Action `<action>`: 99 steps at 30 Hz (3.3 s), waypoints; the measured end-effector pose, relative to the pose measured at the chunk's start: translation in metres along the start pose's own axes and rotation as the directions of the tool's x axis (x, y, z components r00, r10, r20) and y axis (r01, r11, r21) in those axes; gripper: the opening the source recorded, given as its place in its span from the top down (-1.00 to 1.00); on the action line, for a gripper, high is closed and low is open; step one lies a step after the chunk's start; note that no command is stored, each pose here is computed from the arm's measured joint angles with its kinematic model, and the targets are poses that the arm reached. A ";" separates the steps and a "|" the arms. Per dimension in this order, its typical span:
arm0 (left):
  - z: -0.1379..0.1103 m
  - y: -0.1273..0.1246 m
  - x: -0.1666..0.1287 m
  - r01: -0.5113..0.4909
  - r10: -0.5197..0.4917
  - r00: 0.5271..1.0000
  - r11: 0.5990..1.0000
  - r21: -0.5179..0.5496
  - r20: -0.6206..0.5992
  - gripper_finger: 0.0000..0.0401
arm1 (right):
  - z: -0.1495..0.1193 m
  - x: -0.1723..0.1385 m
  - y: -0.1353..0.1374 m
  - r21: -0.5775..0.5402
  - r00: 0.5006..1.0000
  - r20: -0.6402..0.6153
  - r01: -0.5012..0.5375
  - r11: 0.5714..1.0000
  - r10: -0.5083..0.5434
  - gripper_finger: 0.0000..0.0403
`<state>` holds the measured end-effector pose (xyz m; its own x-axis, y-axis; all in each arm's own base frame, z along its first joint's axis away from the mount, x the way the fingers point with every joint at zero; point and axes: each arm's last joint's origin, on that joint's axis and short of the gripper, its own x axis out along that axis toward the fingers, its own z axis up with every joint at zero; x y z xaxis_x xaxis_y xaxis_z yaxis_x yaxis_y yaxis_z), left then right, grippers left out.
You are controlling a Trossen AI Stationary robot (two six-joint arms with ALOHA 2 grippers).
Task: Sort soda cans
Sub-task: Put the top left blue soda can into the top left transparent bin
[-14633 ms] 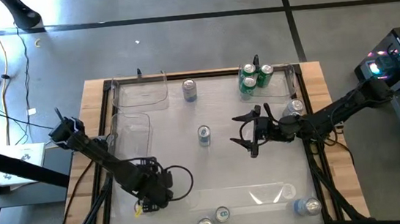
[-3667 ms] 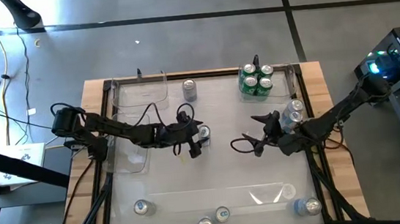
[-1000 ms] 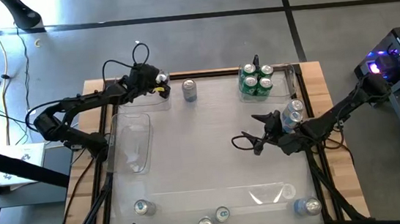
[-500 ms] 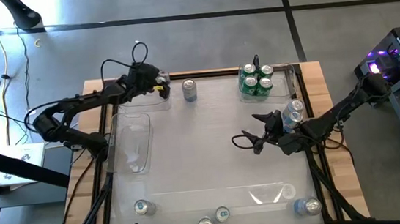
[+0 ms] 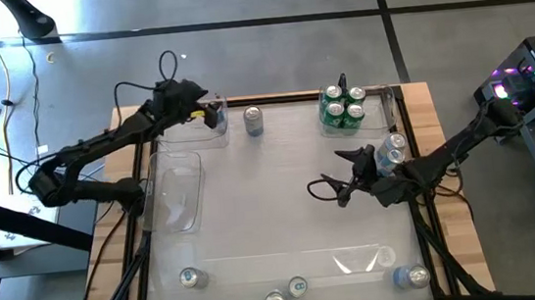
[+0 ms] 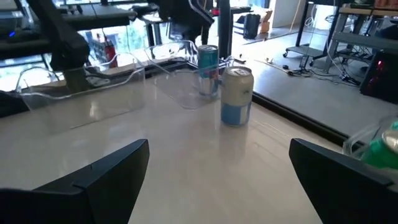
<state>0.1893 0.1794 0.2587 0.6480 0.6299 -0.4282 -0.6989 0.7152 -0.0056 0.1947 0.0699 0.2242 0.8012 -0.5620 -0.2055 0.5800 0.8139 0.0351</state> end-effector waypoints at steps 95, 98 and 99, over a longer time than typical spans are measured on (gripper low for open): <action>-0.022 -0.170 -0.148 0.332 -0.371 0.914 0.917 0.222 0.167 -0.54 | -0.051 0.034 0.184 -0.206 0.459 -0.278 -0.887 0.414 0.844 -0.91; -0.022 -0.170 -0.148 0.332 -0.371 0.914 0.917 0.221 0.167 -0.54 | -0.050 0.034 0.185 -0.220 0.458 -0.266 -0.885 0.409 0.848 -0.91; -0.022 -0.170 -0.148 0.333 -0.371 0.914 0.918 0.217 0.166 -0.54 | -0.050 0.034 0.185 -0.223 0.458 -0.265 -0.885 0.408 0.849 -0.91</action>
<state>0.2058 -0.0418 0.3035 0.9015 0.3608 -0.2389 -0.3601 0.9317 0.0482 0.3219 0.2084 0.1746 0.8199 0.4724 -0.3234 -0.5056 0.8625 -0.0220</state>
